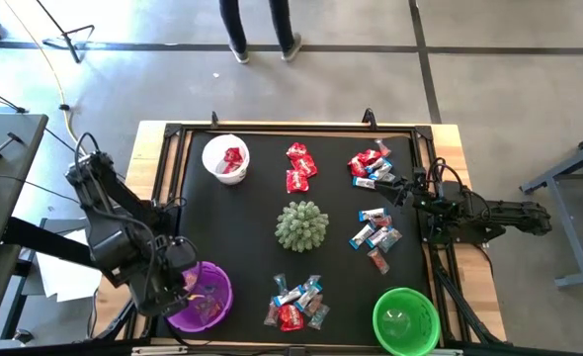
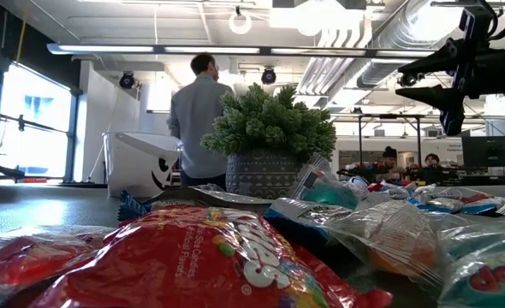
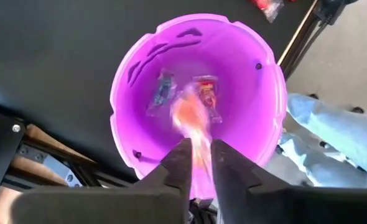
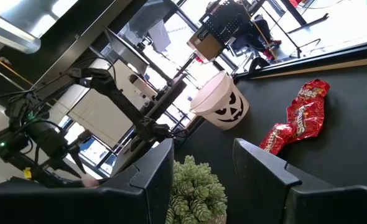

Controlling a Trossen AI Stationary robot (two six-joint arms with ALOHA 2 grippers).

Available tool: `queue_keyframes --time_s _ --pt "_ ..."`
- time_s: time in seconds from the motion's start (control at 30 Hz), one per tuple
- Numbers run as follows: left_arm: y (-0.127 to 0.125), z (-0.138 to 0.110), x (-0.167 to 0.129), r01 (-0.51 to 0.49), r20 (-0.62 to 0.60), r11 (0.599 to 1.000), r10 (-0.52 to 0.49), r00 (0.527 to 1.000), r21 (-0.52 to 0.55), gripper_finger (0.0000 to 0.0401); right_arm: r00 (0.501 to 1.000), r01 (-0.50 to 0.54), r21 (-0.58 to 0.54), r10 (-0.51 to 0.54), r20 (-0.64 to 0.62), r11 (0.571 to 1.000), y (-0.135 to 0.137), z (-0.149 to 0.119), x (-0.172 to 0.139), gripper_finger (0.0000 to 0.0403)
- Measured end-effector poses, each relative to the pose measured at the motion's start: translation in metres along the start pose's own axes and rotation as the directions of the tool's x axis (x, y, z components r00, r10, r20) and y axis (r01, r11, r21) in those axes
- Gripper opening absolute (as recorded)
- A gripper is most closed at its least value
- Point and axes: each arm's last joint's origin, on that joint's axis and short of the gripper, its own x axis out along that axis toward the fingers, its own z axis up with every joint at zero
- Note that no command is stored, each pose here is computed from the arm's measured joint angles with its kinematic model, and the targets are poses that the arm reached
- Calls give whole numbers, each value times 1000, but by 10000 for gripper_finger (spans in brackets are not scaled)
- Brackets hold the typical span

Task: Organize candy in baskets
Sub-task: Put the orange gummy into the purple bucket, then put the blue gummy into the purple bucket

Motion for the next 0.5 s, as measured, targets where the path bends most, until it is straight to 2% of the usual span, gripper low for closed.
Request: queue_keyframes --time_s 0.23,0.5 --pt "-5 1 3 25 7 999 -25 1000 23 113 1000 0 0 0 -1 1000 0 0 0 162" --pt "-11 13 3 59 132 992 -74 989 110 112 1000 0 0 0 0 1000 0 0 0 162"
